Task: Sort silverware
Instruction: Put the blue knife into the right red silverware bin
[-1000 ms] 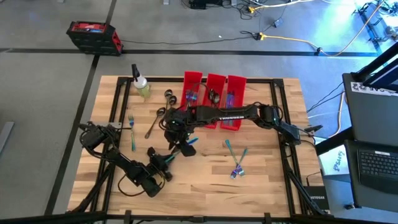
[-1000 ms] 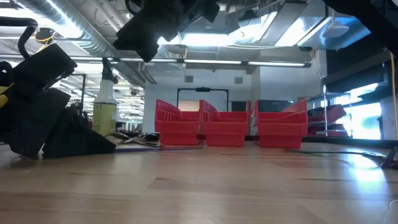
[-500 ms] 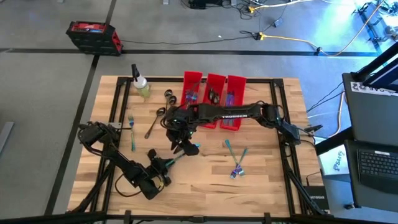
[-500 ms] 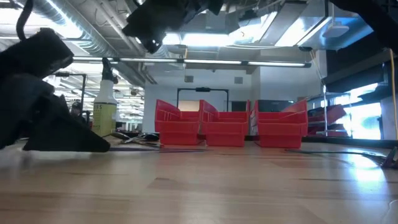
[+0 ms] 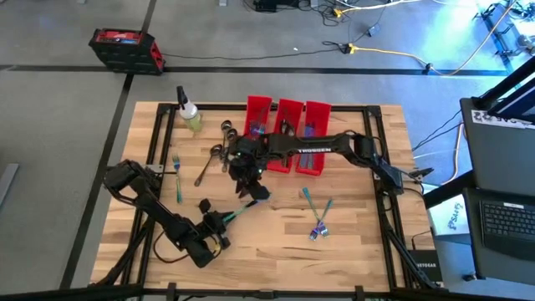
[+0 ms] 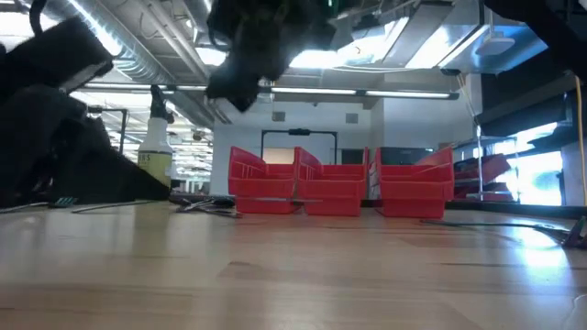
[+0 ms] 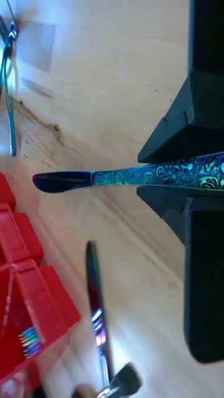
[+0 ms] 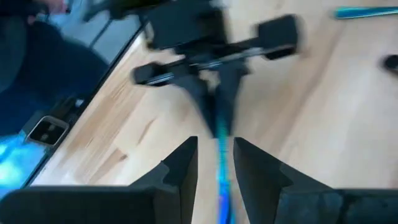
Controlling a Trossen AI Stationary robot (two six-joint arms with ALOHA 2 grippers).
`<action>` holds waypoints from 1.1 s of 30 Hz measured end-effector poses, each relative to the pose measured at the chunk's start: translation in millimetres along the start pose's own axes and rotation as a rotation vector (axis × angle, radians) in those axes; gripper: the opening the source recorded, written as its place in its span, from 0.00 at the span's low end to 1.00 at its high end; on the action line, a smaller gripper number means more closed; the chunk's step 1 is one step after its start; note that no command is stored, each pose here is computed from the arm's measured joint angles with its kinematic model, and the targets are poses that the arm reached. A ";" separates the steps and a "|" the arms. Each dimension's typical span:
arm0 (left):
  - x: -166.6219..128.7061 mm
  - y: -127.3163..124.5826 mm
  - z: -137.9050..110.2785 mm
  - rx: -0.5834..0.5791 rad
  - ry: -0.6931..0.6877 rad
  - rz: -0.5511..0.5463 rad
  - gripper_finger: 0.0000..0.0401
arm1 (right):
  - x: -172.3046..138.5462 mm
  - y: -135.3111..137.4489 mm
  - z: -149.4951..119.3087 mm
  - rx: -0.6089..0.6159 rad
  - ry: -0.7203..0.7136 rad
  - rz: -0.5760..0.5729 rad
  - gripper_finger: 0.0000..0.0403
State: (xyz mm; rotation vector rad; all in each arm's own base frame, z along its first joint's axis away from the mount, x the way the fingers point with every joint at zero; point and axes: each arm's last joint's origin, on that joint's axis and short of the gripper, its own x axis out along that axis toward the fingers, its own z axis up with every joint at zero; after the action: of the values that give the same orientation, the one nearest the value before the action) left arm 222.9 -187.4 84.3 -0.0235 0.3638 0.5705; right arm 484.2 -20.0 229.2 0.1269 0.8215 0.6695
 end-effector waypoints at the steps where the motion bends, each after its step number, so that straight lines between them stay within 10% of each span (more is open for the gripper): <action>1: -0.9 0.0 2.6 0.012 -0.002 -0.003 0.10 | -1.9 -5.9 -2.7 0.019 -0.011 -0.007 0.22; 16: 1.4 2.3 13.2 0.106 -0.015 0.012 0.10 | 33.2 -20.8 -19.9 0.095 -0.035 -0.018 0.67; 33: 3.2 2.5 13.4 0.153 -0.001 0.007 0.10 | 66.3 -33.4 -41.1 0.198 -0.003 0.085 0.67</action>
State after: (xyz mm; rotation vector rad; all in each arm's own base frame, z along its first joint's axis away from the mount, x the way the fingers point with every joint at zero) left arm 228.4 -181.9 95.9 0.1248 0.4060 0.5478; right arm 504.2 -12.8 147.0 0.3432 0.8826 0.6662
